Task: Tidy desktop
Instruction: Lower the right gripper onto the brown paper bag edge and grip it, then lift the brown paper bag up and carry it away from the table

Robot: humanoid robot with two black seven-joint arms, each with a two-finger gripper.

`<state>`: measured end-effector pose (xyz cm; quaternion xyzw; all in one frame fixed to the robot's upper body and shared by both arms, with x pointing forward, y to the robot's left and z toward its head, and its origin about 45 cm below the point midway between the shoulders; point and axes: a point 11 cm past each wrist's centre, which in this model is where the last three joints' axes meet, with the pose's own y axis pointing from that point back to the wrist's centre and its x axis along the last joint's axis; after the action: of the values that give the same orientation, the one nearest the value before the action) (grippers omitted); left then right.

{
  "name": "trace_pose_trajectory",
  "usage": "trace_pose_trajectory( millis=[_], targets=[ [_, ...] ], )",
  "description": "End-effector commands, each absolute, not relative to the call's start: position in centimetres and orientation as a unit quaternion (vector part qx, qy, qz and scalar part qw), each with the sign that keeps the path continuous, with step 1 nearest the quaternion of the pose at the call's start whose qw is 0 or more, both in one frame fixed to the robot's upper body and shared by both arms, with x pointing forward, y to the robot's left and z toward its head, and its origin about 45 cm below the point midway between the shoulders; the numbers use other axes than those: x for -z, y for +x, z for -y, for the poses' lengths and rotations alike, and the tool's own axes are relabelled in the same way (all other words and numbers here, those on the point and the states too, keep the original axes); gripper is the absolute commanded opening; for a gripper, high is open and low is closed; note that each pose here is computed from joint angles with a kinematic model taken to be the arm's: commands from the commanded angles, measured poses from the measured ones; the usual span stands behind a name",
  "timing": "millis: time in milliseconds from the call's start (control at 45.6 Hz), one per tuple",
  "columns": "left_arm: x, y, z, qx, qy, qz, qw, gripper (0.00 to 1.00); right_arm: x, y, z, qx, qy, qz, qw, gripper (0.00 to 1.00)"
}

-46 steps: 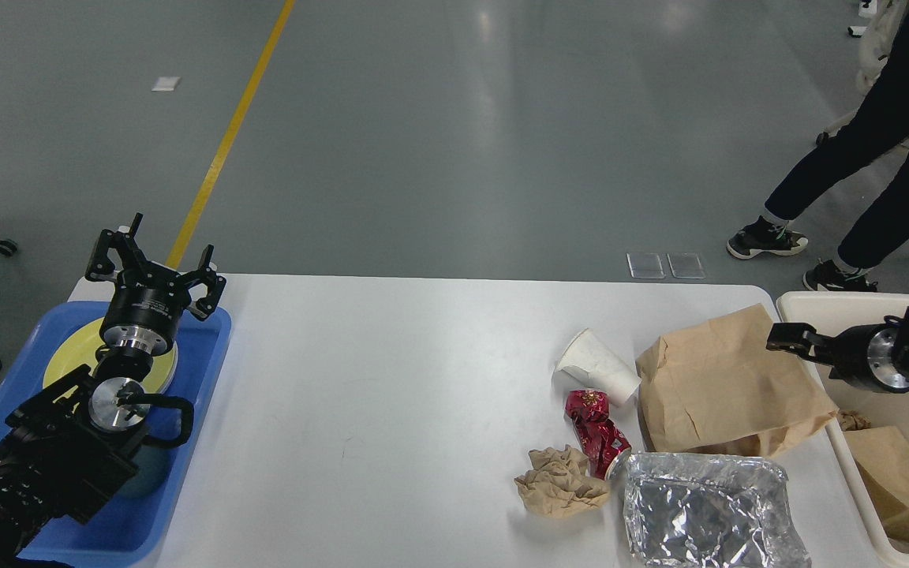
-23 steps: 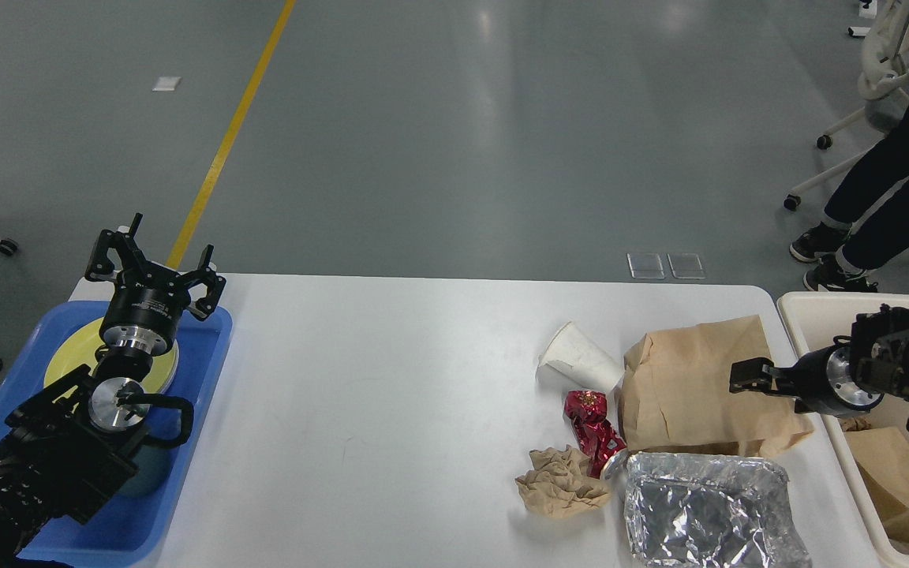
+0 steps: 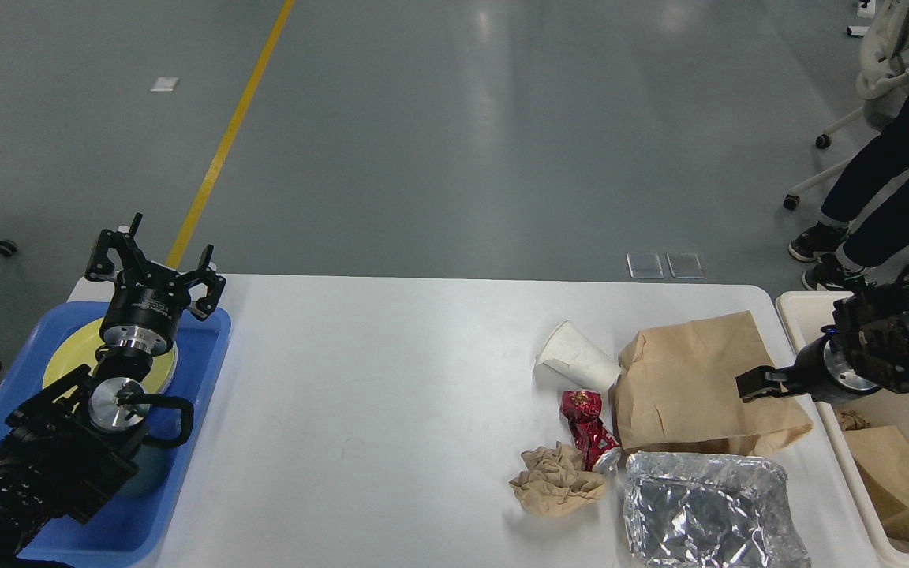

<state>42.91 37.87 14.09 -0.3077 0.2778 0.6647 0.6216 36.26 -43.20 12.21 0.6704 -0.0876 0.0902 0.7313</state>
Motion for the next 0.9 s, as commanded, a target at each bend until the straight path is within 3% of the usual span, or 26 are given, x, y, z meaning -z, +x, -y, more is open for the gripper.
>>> trace_pose_trajectory(
  millis=[0, 329, 438, 570, 679, 877],
  targets=[
    [-14.1, 42.9, -37.9, -0.665, -0.308, -0.278, 0.622, 0.97, -12.3, 36.5, 43.4, -0.096, 0.668, 0.091, 0.732, 1.00],
    [-14.1, 42.9, -37.9, -0.665, -0.308, -0.278, 0.622, 0.97, -12.3, 37.0, 43.3, -0.108, 0.669, 0.107, 0.728, 0.97],
    [-14.1, 42.9, -37.9, -0.665, -0.308, -0.278, 0.622, 0.97, -12.4, 37.3, 43.3, -0.122, 0.667, 0.114, 0.726, 0.72],
    [-14.1, 42.9, -37.8, -0.664, -0.308, -0.278, 0.622, 0.97, -11.8, 37.0, 42.5, -0.115, 0.673, 0.105, 0.724, 0.29],
    [-14.1, 42.9, -37.9, -0.665, -0.308, -0.278, 0.622, 0.97, -11.3, 36.5, 42.2, -0.108, 0.675, 0.098, 0.723, 0.00],
    [-14.1, 42.9, -37.9, -0.665, -0.308, -0.278, 0.622, 0.97, -11.3, 36.2, 42.2, -0.090, 0.678, 0.090, 0.724, 0.00]
  ],
)
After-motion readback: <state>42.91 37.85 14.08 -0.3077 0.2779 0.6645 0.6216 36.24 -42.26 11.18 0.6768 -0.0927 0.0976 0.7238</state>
